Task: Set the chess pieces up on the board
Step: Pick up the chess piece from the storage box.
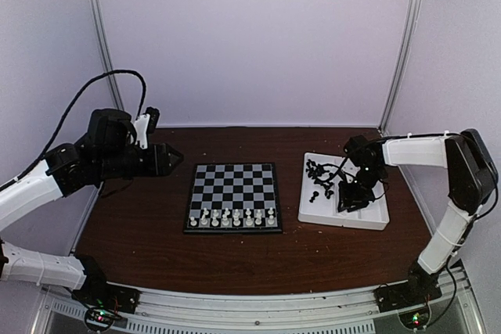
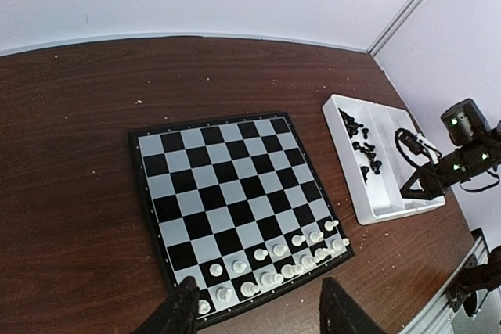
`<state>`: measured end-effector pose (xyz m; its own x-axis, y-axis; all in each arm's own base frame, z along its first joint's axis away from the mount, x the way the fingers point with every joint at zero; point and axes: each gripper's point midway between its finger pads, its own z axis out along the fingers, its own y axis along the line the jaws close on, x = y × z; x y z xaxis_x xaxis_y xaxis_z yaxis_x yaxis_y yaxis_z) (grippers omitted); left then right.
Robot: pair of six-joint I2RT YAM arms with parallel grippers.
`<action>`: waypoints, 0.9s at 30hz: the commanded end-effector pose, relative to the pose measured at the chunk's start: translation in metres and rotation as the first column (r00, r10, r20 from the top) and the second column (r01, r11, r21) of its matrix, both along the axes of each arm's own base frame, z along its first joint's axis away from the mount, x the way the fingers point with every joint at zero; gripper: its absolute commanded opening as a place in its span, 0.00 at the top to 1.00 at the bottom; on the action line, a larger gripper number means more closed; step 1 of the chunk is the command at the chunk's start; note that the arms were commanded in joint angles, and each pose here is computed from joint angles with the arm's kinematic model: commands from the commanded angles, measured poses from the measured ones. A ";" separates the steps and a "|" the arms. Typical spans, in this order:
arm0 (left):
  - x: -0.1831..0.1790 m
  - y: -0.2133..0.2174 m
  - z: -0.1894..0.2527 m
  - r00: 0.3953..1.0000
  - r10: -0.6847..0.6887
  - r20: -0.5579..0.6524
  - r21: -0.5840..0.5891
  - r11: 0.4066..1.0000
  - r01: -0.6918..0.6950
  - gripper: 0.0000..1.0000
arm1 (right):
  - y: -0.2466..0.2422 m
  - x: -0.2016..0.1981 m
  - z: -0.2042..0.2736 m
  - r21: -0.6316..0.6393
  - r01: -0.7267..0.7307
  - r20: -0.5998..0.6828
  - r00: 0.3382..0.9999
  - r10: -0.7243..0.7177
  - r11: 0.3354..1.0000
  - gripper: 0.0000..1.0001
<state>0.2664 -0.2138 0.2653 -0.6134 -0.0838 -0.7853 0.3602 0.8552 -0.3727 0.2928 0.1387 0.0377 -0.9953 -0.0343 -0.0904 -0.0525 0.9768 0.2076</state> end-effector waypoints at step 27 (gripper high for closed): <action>0.010 -0.012 -0.001 0.999 -0.030 0.038 -0.016 0.999 0.031 0.46 | -0.014 0.030 0.055 -0.098 -0.004 0.265 0.964 0.030 0.995 0.94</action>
<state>0.2723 -0.2206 0.2589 -0.6165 -0.0694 -0.7843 0.3689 0.8545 -0.3656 0.3100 0.1326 0.0619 -0.9738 -0.0586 -0.2198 -0.0906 0.9862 0.1384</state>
